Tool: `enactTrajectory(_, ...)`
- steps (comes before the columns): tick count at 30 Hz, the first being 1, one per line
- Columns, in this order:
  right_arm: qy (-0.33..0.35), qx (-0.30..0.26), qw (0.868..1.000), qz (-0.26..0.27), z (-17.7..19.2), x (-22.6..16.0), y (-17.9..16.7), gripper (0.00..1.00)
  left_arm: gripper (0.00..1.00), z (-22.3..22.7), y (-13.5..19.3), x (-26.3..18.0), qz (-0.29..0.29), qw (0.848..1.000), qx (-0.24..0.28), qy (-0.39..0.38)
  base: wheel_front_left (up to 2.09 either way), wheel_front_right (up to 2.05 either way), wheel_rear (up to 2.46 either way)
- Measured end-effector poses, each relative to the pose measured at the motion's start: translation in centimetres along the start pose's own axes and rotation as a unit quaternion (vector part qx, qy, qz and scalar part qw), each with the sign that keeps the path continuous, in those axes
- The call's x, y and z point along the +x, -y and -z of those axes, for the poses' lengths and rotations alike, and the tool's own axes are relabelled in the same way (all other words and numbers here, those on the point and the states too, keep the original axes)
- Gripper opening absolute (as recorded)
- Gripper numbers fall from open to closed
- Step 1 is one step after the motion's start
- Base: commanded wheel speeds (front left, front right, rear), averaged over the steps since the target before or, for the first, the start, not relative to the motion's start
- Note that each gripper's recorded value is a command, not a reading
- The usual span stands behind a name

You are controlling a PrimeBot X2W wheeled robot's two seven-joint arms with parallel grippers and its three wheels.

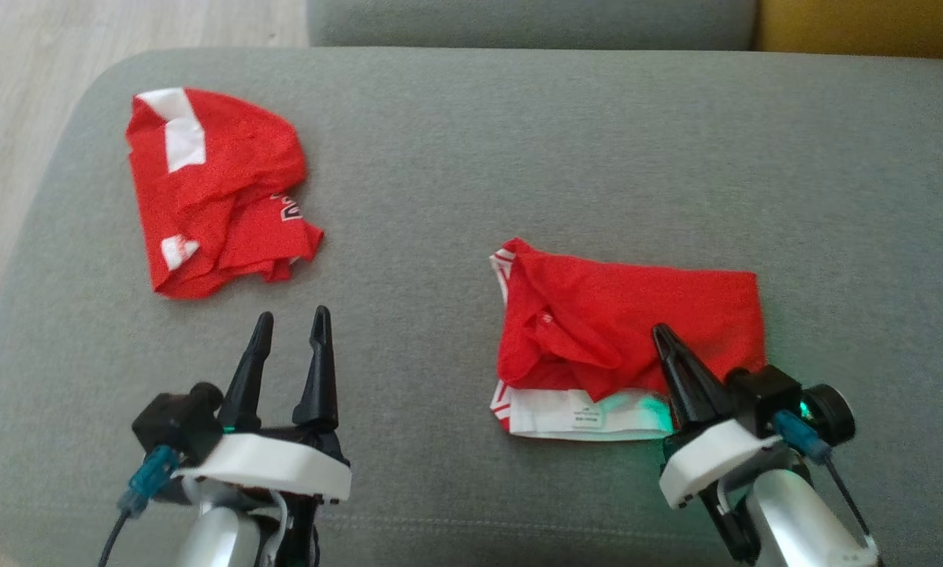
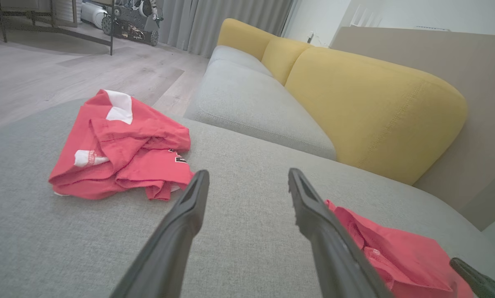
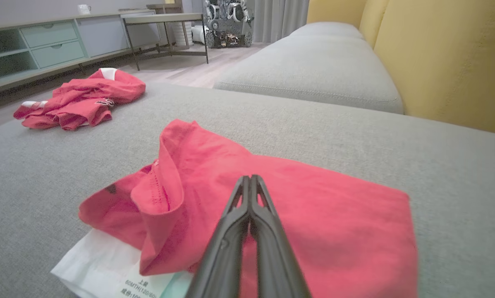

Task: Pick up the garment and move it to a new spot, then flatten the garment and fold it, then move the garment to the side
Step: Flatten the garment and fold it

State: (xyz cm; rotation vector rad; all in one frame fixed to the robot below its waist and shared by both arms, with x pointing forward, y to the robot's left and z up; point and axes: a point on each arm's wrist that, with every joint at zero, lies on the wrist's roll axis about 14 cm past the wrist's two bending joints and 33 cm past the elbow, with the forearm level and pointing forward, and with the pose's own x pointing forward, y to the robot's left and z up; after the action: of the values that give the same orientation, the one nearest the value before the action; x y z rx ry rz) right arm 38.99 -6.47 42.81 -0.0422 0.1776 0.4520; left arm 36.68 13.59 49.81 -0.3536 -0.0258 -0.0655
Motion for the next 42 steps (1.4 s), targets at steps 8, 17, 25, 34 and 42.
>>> enactTrajectory(8,-0.065,-0.012,0.996,-0.060,3.3,2.4,-3.0,0.00,1.00,-0.4,-1.8,-0.3,-0.028,1.000,0.002,0.005,0.00,0.00,0.00)
enactTrajectory(17,-0.074,-0.018,0.986,-0.151,3.4,3.5,-8.5,0.00,1.00,-0.8,-3.0,-0.8,-0.049,0.999,0.001,0.009,0.00,0.00,0.00)
enactTrajectory(25,-0.079,-0.004,0.982,-0.173,3.5,3.0,-10.0,0.00,1.00,-1.1,-2.9,-0.8,-0.048,0.999,-0.004,0.014,0.00,0.00,0.00)
enactTrajectory(34,-0.009,0.026,0.997,-0.072,-1.3,4.2,-3.6,0.00,1.00,-1.5,-1.5,-0.3,-0.027,0.999,-0.006,0.022,0.00,0.00,0.00)
enactTrajectory(42,0.050,0.005,0.995,0.084,-4.4,-0.2,7.7,0.00,1.00,-1.5,0.9,0.3,0.010,1.000,-0.011,0.023,0.00,0.00,0.00)
